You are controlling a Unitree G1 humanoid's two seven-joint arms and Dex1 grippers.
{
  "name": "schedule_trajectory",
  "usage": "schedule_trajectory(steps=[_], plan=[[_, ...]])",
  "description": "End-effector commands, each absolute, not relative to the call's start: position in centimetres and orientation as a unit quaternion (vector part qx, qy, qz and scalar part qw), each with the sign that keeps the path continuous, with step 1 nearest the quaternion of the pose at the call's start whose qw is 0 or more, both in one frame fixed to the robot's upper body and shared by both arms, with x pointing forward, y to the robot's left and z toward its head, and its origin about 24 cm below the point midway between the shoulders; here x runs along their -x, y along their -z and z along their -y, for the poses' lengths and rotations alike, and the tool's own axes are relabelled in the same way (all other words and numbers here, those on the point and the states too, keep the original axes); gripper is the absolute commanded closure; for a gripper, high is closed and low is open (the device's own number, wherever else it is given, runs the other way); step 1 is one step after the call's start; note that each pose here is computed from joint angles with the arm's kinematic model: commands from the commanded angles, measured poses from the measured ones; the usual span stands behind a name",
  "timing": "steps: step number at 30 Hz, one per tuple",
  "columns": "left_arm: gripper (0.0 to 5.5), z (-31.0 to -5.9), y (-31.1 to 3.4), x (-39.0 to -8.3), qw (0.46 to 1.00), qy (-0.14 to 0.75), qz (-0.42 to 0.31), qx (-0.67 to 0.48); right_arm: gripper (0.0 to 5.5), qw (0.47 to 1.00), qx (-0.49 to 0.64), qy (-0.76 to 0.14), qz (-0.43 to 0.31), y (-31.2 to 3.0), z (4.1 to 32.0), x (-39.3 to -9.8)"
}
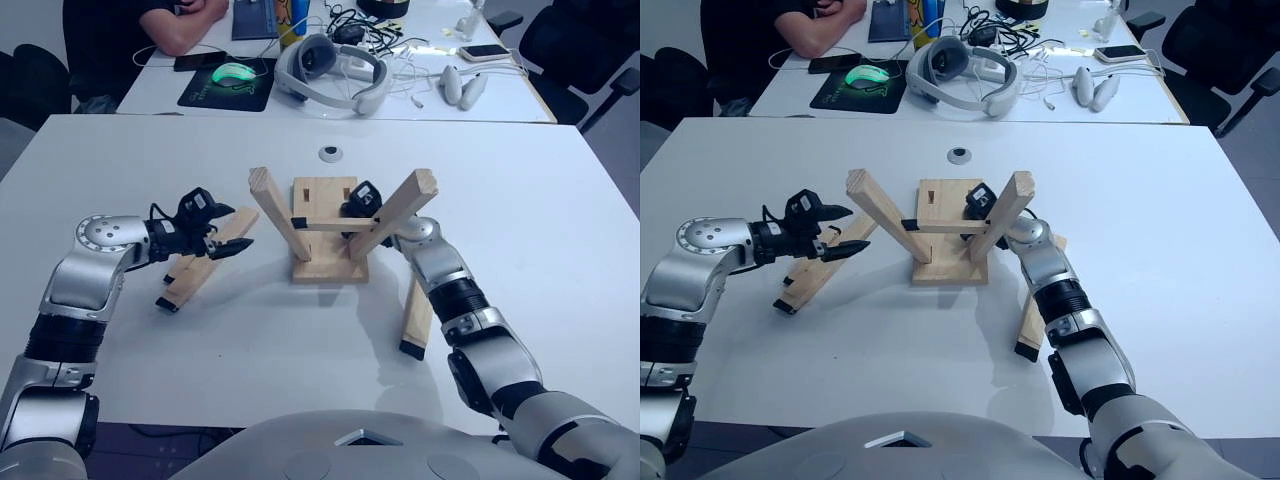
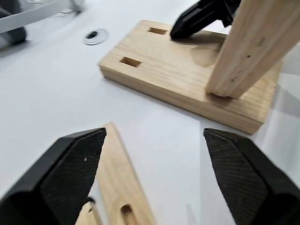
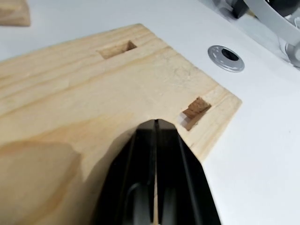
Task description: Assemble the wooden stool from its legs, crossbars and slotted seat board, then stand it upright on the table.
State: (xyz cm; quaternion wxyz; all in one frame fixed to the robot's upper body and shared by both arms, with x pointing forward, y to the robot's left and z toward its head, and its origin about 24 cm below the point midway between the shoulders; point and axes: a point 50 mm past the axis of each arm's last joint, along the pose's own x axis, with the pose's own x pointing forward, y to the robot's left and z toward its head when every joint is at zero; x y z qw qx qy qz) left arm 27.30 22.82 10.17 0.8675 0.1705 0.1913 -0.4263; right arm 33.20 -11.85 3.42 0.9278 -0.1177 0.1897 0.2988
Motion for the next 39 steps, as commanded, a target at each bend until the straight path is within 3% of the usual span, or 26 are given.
schedule_trajectory(steps=[1,6,9,12,18,23,29,33,39], plan=[[2.14,-23.6,-10.0,-27.2,0.890,0.401,-0.174,-0.131,5.50,0.945,0.057,-0.257,-0.195,-3.1,14.1,-32.9],[2.91,-24.3,-10.4,-27.1,0.916,0.366,-0.136,-0.097,5.50,0.968,-0.006,-0.231,-0.101,-6.7,14.6,-34.4],[3.42,-24.4,-12.8,-27.5,0.940,0.333,-0.064,-0.046,5.50,0.985,-0.011,-0.158,-0.062,-7.6,16.9,-34.9],[3.84,-24.8,-16.4,-26.9,0.948,0.318,0.013,0.021,5.50,0.993,-0.003,-0.089,-0.077,-6.6,19.3,-34.8],[4.70,-22.2,-24.2,-26.4,0.905,0.393,0.125,0.104,5.50,0.998,0.002,-0.033,-0.060,-5.8,21.6,-34.2],[5.44,-19.8,-25.3,-26.2,0.881,0.433,0.116,0.154,5.50,0.997,0.061,0.013,-0.035,-6.0,21.7,-34.6],[5.48,-18.3,-22.3,-26.5,0.867,0.447,0.077,0.204,5.50,0.997,0.000,-0.078,-0.029,-5.4,19.1,-34.4],[5.48,-17.4,-22.2,-26.6,0.860,0.462,0.078,0.202,5.50,0.975,0.007,-0.211,-0.068,-3.4,15.4,-33.8],[5.48,-16.9,-22.4,-27.2,0.856,0.475,0.072,0.193,5.50,0.949,-0.036,-0.308,-0.058,-4.1,14.9,-34.6]])
